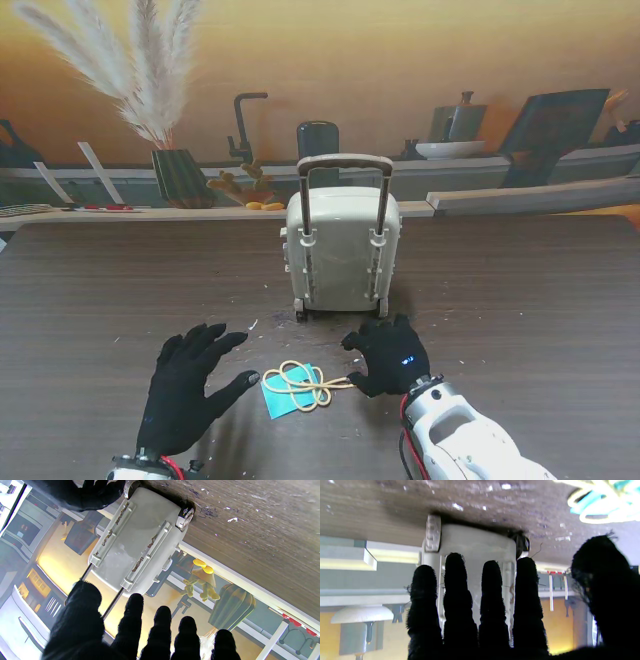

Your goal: Attach a luggage tag to a suitcase

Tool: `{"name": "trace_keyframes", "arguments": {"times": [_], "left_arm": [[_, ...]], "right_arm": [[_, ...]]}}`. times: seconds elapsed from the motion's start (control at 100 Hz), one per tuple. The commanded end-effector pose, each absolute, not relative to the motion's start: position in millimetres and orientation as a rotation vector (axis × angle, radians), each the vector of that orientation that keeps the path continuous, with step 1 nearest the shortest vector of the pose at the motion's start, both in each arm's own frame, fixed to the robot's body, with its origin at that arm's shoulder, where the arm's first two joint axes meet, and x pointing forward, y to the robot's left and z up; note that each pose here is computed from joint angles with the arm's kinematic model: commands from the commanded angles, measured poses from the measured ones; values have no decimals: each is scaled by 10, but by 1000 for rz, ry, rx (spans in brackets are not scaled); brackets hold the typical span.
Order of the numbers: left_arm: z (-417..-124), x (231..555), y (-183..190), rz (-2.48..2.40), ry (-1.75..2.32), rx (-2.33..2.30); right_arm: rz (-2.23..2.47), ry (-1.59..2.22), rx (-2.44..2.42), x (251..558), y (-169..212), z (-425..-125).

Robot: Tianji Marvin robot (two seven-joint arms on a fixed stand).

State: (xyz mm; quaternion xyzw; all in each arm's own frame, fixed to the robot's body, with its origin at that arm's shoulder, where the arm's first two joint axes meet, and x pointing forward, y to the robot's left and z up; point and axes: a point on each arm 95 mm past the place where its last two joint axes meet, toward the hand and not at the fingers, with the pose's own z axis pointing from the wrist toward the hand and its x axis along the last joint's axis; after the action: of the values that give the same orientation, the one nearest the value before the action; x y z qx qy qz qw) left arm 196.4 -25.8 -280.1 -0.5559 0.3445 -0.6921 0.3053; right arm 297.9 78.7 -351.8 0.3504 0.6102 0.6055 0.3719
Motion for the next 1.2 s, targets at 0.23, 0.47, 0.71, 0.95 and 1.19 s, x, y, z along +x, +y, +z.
{"name": "trace_keyframes", "arguments": {"times": [0.23, 0.47, 0.71, 0.95, 1.19], "left_arm": [[-2777, 1971, -275, -1839, 926, -1477], [-2780, 1975, -279, -1843, 930, -1478], [-2779, 1969, -279, -1848, 927, -1479], [-2779, 1968, -280, -1855, 924, -1480], [-2778, 1965, -280, -1859, 921, -1481]], "right_arm": [[1438, 1662, 949, 3061, 782, -3771], [1409, 1708, 949, 3030, 808, -3862], [1399, 1722, 943, 3023, 831, -3943], [1390, 1726, 941, 3019, 842, -4015], [1381, 1735, 949, 3007, 856, -4083]]}}
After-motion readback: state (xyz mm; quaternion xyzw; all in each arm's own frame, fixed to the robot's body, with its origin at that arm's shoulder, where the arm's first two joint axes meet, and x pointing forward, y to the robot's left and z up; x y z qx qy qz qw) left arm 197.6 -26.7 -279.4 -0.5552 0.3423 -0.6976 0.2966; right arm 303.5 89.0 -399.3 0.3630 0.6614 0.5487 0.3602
